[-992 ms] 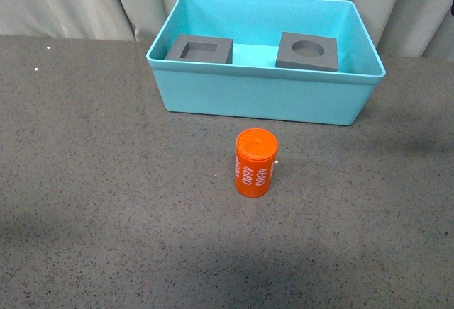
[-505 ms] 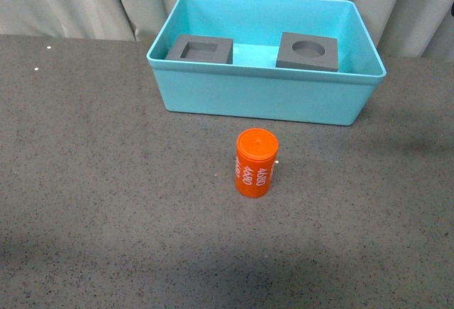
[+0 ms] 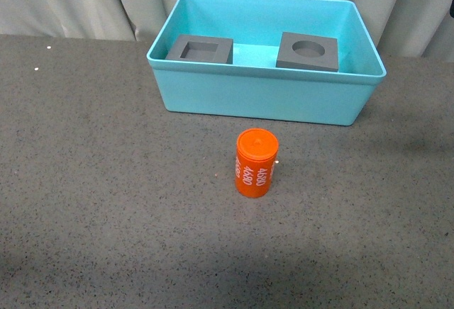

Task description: Place gray and orange parts in blue box

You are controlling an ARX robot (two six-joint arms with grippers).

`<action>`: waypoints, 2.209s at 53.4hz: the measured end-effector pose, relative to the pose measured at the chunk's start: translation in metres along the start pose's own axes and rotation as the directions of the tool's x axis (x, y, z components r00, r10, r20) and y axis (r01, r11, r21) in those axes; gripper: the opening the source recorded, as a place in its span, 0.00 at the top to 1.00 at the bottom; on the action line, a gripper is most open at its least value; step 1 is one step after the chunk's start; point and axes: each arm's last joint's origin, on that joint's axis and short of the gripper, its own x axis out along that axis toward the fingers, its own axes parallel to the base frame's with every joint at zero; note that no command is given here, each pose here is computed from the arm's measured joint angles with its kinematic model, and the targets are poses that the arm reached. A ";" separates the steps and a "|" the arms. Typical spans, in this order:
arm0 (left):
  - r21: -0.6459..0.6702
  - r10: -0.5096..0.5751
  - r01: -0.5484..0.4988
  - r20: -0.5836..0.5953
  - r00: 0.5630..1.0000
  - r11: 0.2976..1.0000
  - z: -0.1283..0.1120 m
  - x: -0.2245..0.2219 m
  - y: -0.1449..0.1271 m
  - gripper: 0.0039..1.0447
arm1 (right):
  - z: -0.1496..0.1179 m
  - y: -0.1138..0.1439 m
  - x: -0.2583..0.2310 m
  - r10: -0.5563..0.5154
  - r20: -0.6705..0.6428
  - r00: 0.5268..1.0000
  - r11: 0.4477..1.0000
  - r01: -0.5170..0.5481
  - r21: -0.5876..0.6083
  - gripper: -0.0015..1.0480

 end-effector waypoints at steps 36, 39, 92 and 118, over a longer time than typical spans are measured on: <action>0.002 -0.001 0.001 -0.006 1.000 1.000 -0.003 -0.020 0.000 0.97 | 0.000 0.000 0.000 0.000 0.000 1.000 1.000 0.000 0.000 0.09; 0.002 -0.002 0.002 -0.006 1.000 1.000 -0.003 -0.020 0.000 0.97 | 0.000 0.000 0.000 0.000 0.000 1.000 1.000 0.000 0.000 0.09; 0.003 -0.002 0.002 -0.006 1.000 1.000 -0.003 -0.020 0.000 0.06 | -0.019 0.062 0.020 0.354 -0.381 0.854 0.828 -0.476 -0.297 0.09; 0.003 -0.002 0.002 -0.006 1.000 1.000 -0.003 -0.020 0.000 0.06 | -0.042 0.128 0.043 0.410 -0.639 0.651 0.701 -0.673 -0.236 0.09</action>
